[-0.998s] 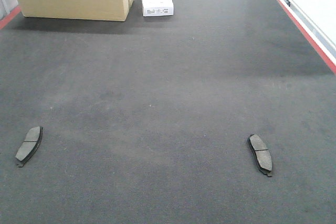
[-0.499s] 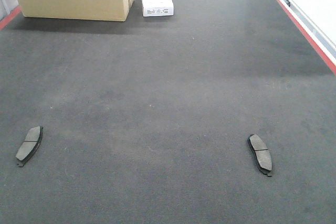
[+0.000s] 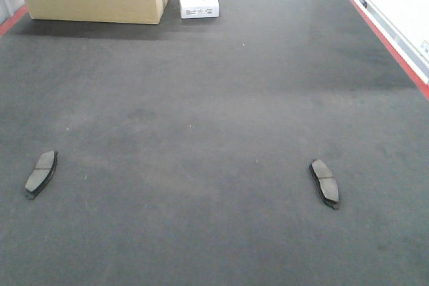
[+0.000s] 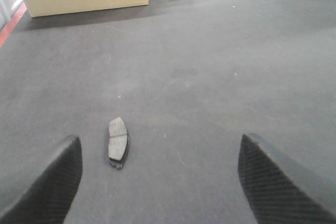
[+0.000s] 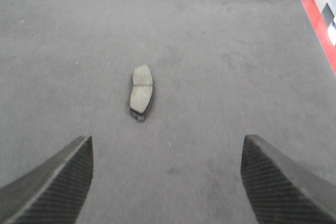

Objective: Move and align brake pads A on conveyor

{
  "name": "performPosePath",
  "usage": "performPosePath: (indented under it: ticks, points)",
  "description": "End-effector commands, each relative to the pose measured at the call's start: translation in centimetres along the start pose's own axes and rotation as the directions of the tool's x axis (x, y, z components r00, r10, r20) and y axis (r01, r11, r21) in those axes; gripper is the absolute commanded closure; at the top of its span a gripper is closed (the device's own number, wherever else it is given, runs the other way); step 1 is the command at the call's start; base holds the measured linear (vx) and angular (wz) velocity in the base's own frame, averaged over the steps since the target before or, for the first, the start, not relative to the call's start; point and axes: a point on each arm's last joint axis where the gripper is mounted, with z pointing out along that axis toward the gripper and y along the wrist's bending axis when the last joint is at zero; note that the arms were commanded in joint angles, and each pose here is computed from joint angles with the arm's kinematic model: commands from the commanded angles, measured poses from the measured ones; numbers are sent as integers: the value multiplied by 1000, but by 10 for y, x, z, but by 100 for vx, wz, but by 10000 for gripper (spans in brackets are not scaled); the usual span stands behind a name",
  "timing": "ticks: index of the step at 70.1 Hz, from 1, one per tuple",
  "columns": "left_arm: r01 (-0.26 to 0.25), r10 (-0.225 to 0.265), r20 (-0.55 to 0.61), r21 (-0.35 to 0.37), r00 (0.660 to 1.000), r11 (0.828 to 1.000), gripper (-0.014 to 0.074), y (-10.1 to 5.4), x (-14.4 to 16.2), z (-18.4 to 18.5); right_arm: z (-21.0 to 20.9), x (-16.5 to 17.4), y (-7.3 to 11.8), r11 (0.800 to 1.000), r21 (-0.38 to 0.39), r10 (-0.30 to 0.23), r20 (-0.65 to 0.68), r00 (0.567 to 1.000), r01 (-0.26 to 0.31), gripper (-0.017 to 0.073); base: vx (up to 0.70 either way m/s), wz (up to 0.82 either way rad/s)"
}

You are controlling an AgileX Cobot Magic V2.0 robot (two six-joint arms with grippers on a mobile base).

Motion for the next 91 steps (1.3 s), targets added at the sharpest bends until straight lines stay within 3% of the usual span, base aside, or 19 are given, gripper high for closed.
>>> performPosePath:
  ticks: [1,53,91]
  points:
    - [12,-11,84,-11,996,1000,8,2,-13,-2,-4,-12,-2,1000,17,-12,77,997,11,-6,-14,-3]
    - [12,-11,84,-11,996,1000,8,2,-13,-2,-4,-12,-2,1000,17,-12,75,997,11,-6,-27,-8]
    - [12,-11,84,-11,996,1000,8,2,-13,-2,-4,-12,-2,1000,17,-12,74,997,11,-6,-31,-43]
